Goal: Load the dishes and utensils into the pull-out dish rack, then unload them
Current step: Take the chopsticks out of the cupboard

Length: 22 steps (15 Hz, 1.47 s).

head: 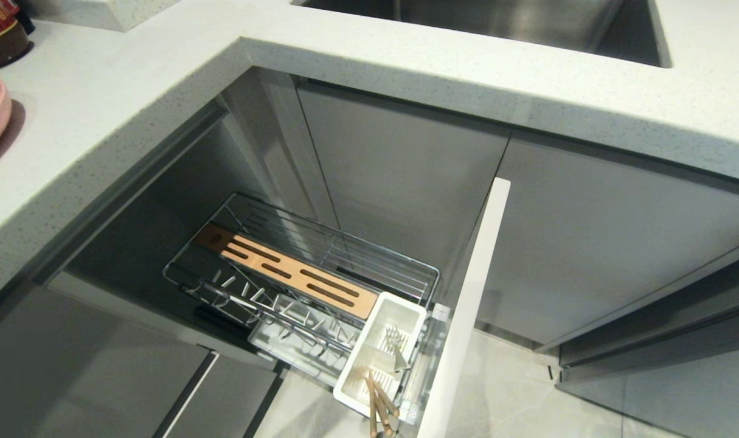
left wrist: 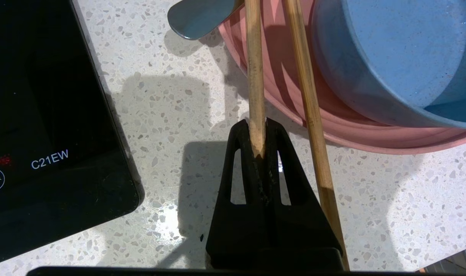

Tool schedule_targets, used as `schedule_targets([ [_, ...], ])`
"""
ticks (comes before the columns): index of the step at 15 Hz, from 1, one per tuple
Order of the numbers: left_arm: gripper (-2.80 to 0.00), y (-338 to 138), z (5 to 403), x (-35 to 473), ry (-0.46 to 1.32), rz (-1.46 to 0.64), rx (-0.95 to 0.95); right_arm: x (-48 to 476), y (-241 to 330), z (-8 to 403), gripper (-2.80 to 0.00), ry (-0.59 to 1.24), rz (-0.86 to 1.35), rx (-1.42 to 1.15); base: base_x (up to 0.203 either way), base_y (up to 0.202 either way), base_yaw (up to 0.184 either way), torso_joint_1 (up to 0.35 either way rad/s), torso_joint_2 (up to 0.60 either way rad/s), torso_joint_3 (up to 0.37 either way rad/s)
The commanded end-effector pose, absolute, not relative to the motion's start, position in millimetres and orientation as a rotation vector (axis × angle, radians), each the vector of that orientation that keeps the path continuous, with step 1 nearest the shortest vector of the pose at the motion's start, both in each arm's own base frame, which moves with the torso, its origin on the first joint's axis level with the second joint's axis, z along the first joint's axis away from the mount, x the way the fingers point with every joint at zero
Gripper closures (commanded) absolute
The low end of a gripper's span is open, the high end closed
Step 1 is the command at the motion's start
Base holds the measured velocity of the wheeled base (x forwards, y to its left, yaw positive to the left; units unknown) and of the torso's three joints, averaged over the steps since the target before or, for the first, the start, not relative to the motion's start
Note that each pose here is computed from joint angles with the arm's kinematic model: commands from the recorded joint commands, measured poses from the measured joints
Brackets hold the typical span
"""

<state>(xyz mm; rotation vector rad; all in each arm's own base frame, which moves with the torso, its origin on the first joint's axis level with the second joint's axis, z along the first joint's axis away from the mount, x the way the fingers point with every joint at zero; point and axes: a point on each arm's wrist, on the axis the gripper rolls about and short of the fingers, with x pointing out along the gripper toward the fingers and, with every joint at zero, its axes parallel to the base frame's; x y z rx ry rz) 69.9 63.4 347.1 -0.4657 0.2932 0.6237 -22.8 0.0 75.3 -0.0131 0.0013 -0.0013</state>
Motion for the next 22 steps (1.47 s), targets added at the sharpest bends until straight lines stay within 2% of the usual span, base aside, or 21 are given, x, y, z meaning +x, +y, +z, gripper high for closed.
schedule_targets([
  [1,-2.8,63.0,346.9,69.4,0.296,0.624,-0.47,-22.8,0.0,75.3,0.0,0.002,-0.001,-0.014,0.0,0.0,0.0,0.0,0.0,0.0],
  [10,-2.8,59.9,349.4,65.8,0.278,0.636,-0.457,-22.8,0.0,75.3,0.0,0.002,-0.001,-0.014,0.0,0.0,0.0,0.0,0.0,0.0],
  [18,-2.8,36.8,370.9,39.0,0.134,0.739,-0.37,-22.8,0.0,75.3,0.0,0.002,0.0,-0.014,0.0,0.0,0.0,0.0,0.0,0.0],
  [19,0.0,33.9,378.1,35.5,0.087,0.754,-0.351,-22.8,0.0,75.3,0.0,0.002,0.0,-0.014,0.0,0.0,0.0,0.0,0.0,0.0],
  [22,0.0,23.2,402.5,24.2,-0.129,0.768,-0.288,-22.8,0.0,75.3,0.0,0.002,-0.001,-0.014,0.0,0.0,0.0,0.0,0.0,0.0],
])
